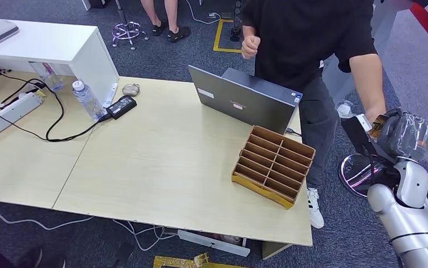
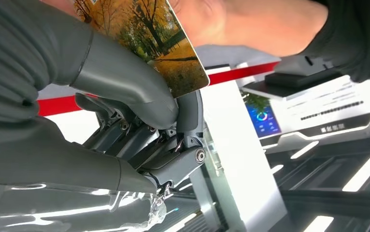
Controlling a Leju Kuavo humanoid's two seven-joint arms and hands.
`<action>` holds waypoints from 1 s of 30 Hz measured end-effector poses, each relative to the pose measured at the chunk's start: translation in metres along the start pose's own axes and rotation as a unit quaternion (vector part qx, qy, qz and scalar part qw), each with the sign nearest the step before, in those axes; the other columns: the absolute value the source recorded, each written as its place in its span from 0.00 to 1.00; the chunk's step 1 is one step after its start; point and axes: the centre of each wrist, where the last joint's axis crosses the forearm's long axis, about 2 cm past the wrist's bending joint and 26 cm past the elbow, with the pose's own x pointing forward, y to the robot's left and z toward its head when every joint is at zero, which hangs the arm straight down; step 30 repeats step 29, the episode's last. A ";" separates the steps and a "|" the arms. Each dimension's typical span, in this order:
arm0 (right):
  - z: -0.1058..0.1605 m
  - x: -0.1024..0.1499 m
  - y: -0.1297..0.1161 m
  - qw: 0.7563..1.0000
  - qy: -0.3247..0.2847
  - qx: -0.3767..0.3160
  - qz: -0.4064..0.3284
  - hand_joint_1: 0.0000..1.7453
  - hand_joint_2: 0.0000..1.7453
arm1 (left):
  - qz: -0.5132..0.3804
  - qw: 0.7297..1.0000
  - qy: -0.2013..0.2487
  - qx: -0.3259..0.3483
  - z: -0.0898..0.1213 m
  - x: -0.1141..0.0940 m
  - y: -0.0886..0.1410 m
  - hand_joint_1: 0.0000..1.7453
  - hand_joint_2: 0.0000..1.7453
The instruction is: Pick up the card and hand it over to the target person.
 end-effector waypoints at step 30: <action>0.025 -0.007 0.004 0.999 0.002 0.011 -0.036 0.00 1.00 | -0.011 1.000 0.005 0.002 -0.001 -0.002 0.004 0.00 0.00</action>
